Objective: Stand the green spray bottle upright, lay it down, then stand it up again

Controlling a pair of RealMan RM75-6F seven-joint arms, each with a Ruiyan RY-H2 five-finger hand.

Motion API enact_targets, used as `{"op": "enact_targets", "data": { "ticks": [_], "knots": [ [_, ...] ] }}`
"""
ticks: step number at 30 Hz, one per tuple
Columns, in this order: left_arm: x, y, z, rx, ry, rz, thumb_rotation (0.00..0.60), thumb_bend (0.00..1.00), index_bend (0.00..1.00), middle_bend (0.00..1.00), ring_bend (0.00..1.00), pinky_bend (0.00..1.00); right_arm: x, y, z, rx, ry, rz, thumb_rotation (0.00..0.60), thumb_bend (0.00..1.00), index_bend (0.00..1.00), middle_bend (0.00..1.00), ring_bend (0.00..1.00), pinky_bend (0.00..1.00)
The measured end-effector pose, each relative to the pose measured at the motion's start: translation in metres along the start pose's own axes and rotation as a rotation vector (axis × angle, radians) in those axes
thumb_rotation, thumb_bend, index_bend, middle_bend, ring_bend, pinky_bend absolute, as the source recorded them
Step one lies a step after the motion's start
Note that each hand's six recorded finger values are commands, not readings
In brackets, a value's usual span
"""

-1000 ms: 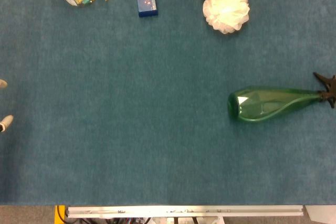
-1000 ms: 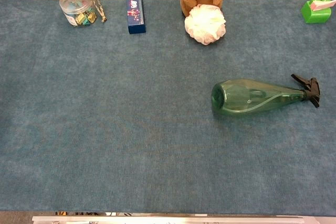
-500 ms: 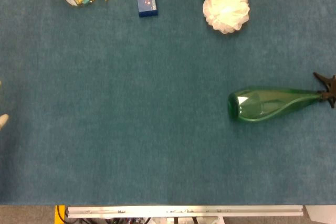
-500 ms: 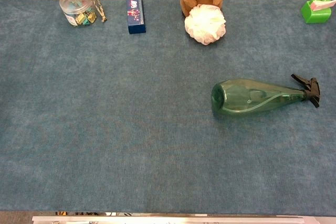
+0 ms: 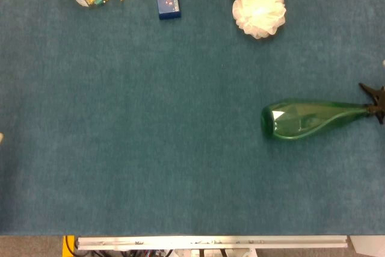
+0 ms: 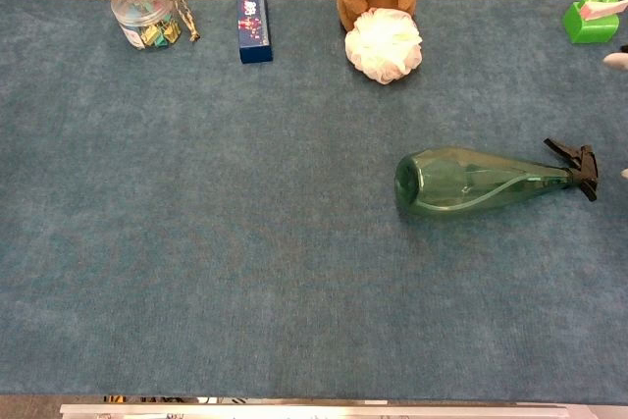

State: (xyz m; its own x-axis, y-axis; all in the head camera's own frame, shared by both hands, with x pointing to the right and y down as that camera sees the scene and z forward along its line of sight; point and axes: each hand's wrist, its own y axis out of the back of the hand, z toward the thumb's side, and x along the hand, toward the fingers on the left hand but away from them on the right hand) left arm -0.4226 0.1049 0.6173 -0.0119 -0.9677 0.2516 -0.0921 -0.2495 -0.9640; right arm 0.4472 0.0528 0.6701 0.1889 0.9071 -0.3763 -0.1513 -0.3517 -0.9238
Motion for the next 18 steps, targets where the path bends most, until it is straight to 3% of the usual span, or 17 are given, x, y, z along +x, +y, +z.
{"op": "enact_targets", "data": {
  "ticks": [7, 18],
  "knots": [
    [-0.007, 0.004, -0.004, 0.002, 0.021, 0.016, 0.600, 0.13, 0.34, 0.34, 0.39, 0.70, -0.014, -0.008, 0.022, 0.029, 0.086, 0.016, 0.600, 0.00, 0.01, 0.00, 0.00, 0.09],
    [-0.019, 0.009, -0.011, 0.007, 0.056, 0.031, 0.600, 0.13, 0.34, 0.34, 0.39, 0.70, -0.030, -0.029, 0.050, 0.087, 0.188, 0.107, 0.600, 0.00, 0.01, 0.00, 0.00, 0.07]
  ]
}}
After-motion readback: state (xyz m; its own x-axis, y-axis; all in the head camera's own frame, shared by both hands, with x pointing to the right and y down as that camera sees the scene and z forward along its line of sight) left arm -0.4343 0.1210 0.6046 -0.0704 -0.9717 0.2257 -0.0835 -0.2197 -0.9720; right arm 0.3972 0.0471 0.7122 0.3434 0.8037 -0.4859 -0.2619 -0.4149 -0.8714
